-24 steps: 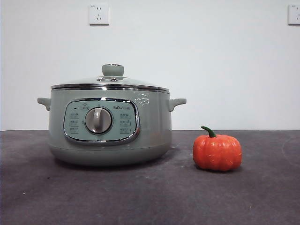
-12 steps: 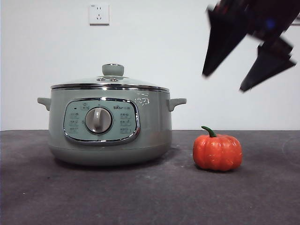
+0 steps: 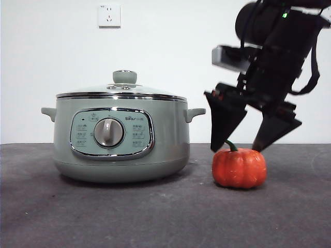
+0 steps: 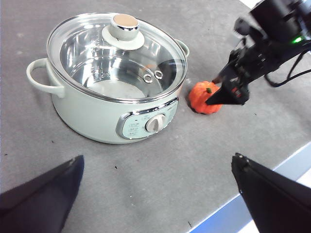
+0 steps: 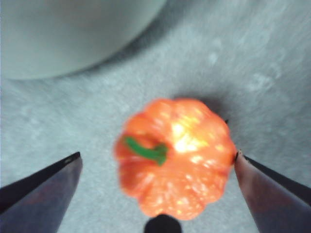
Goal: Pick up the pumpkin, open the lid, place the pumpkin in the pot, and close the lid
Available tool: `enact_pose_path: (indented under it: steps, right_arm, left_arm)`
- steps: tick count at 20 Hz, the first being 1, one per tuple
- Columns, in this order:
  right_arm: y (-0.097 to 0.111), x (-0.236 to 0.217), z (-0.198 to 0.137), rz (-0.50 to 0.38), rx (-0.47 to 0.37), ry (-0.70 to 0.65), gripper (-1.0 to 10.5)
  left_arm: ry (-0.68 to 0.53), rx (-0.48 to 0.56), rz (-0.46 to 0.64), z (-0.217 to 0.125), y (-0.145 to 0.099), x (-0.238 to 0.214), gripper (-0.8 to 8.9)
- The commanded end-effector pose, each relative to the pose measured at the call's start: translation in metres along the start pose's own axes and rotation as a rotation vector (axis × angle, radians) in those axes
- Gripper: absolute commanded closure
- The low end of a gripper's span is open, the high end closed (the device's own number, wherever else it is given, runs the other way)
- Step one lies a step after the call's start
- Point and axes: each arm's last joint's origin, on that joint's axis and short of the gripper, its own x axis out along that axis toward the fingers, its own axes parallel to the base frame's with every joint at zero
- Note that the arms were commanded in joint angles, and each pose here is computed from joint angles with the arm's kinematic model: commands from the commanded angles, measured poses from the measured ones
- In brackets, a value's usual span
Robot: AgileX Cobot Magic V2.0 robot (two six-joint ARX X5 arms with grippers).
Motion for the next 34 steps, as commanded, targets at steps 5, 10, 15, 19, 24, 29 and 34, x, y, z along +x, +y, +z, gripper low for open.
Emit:
enact_pose_path:
  steps: [5, 10, 15, 19, 24, 29, 34]
  right_arm:
    - [-0.003, 0.018, -0.001, -0.029, -0.006, 0.035, 1.6]
    - [-0.004, 0.023, -0.002, -0.048, -0.004, 0.047, 2.2]
    - [-0.004, 0.023, -0.001, -0.042, 0.007, 0.04, 8.2]
    - [-0.004, 0.022, -0.002, -0.041, 0.034, 0.046, 9.6]
    - [0.001, -0.017, 0.003, -0.055, 0.049, -0.054, 9.6]
    - [0.013, -0.087, 0.0, -0.075, 0.039, -0.23, 9.6]
    - [0.024, -0.145, -0.016, -0.088, 0.039, -0.391, 9.6]
  left_arm:
    - [-0.007, 0.014, 0.0, 0.001, 0.0, -0.001, -0.4]
    - [-0.007, 0.014, 0.0, 0.001, 0.0, -0.001, -0.4]
    - [-0.007, 0.014, 0.0, 0.001, 0.0, -0.001, -0.4]
    - [-0.009, 0.015, 0.001, 0.001, 0.0, -0.001, -0.39]
    - [0.021, -0.003, -0.002, 0.01, 0.008, 0.012, -0.34]
    - [0.004, 0.028, -0.029, 0.043, 0.023, 0.04, -0.34]
    - [0.009, 0.101, -0.043, 0.09, 0.032, 0.094, -0.34]
